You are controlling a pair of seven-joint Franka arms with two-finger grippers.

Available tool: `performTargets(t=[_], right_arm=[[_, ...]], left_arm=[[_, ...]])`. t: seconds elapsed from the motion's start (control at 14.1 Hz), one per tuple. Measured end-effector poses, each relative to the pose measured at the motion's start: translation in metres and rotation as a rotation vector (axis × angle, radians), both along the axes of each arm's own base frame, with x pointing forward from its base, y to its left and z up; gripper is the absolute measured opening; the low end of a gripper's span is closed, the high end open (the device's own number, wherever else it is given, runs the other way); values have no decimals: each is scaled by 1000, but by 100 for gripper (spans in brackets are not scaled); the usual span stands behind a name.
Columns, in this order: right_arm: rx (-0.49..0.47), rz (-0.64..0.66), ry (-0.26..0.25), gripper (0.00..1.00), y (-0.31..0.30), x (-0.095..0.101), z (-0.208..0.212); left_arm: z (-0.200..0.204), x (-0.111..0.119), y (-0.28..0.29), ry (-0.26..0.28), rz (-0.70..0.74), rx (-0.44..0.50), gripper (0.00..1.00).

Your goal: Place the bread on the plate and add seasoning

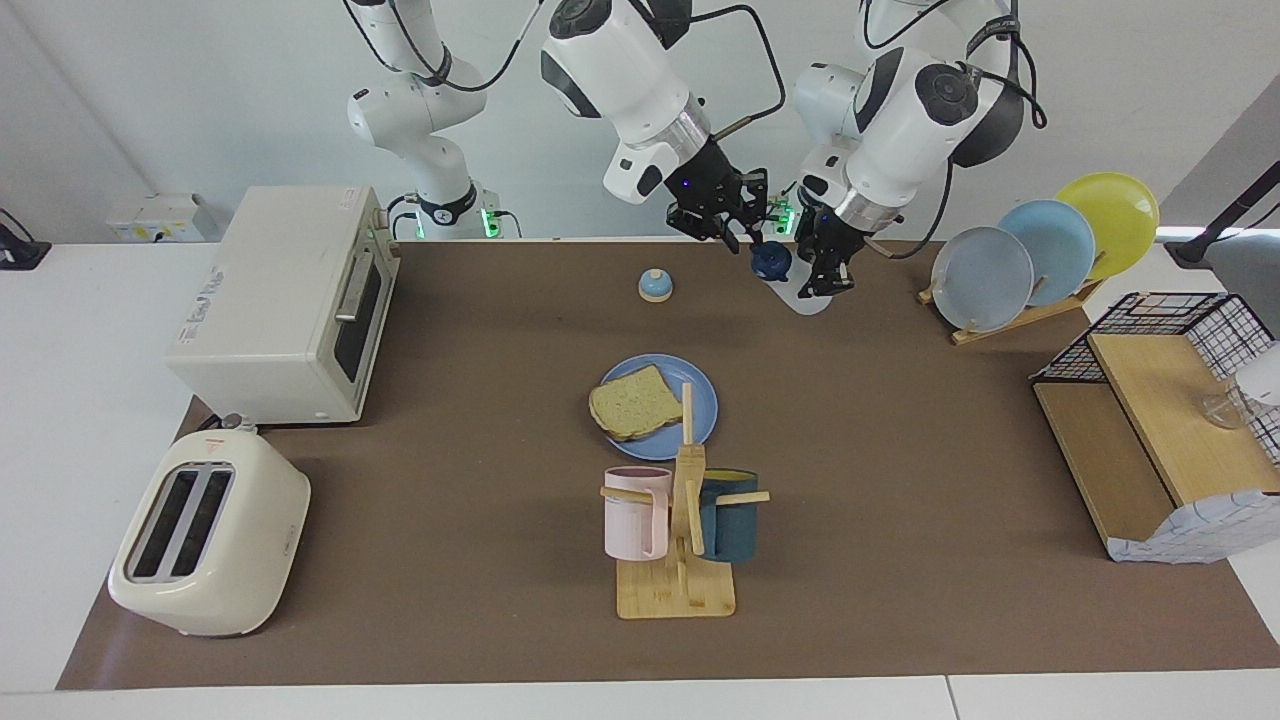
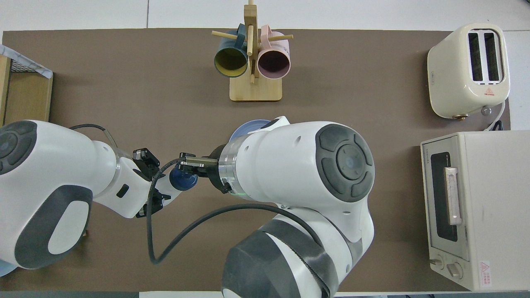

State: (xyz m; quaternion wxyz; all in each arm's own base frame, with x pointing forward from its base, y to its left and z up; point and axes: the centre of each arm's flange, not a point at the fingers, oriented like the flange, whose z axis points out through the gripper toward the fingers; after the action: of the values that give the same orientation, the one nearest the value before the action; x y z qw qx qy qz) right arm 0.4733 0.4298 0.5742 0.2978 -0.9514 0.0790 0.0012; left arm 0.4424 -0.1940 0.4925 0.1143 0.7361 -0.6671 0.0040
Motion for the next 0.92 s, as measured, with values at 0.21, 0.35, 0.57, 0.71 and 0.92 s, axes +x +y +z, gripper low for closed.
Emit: performTargets(t=[0.21, 0.35, 0.57, 0.71, 0.92], right_arm=[[4, 5, -6, 32, 9, -3, -6], [4, 5, -6, 32, 9, -3, -7], [4, 5, -6, 31, 9, -3, -7], [4, 3, -6, 30, 8, -2, -7], [4, -3, -6, 29, 6, 0, -6]], left_arm=[[0, 0, 0, -3, 2, -1, 44], [0, 1, 0, -5, 4, -2, 44], [1, 1, 0, -8, 6, -3, 44], [1, 1, 0, -9, 7, -3, 44], [1, 1, 0, -9, 7, -3, 44]])
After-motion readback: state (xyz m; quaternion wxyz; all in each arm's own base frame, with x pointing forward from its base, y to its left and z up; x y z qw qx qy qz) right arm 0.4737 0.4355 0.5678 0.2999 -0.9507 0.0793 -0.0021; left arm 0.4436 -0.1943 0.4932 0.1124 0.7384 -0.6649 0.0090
